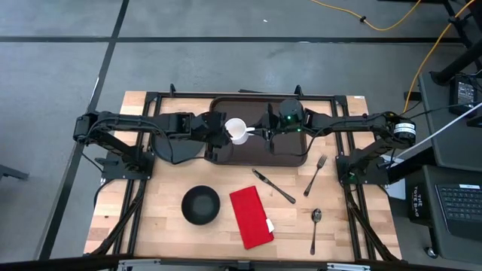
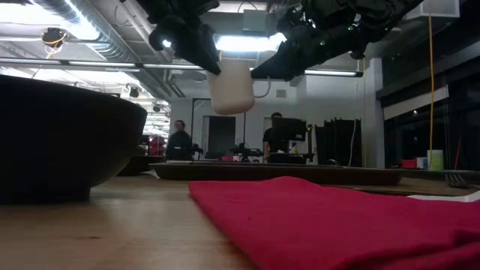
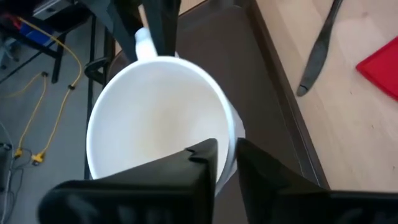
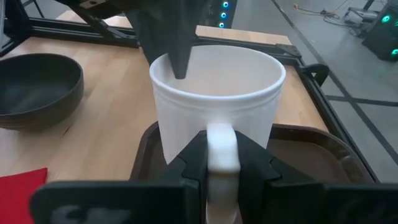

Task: Set up tray
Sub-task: Put the white mug on the top left corner of the brown serving tray

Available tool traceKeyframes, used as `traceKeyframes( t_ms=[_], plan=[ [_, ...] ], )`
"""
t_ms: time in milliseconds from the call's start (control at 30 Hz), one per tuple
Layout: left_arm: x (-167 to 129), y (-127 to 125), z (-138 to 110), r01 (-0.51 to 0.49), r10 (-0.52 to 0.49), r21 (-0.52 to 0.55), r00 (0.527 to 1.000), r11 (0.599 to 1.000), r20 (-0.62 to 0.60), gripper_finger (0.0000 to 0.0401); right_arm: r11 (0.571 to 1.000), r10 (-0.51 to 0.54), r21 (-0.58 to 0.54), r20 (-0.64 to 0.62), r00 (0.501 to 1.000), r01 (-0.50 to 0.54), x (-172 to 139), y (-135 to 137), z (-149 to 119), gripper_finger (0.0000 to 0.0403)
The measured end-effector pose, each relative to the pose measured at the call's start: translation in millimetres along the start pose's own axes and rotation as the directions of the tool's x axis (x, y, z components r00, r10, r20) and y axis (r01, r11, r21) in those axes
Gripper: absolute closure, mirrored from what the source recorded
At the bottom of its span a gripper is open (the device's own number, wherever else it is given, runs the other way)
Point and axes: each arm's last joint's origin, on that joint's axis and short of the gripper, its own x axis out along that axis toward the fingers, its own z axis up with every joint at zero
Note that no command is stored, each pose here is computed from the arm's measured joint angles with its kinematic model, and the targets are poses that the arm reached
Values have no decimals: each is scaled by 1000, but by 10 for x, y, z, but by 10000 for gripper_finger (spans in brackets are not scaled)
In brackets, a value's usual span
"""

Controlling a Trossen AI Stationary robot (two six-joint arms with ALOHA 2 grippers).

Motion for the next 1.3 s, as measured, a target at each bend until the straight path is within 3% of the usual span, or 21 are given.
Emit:
traceKeyframes(
  t_ms=[133,467,800,967,1300],
  plan=[
    [0,-2,4,8,-8,17,1000,1000,7,392,1000,2,-6,1,1000,-2,0,0,3,344],
    [1,-13,4,49,-49,8,998,999,25,398,1000,-5,5,3,1000,5,-2,-8,9,313],
    [-21,-27,-39,60,-59,27,998,998,-18,399,998,-23,-56,11,1000,24,-52,-10,60,284],
    [-103,13,-49,45,-45,30,999,999,-5,399,997,-50,-61,44,998,52,-123,-38,133,283],
    [-117,234,-256,109,-108,7,993,994,-36,399,991,-114,-56,76,991,119,-350,-51,276,291]
  ],
)
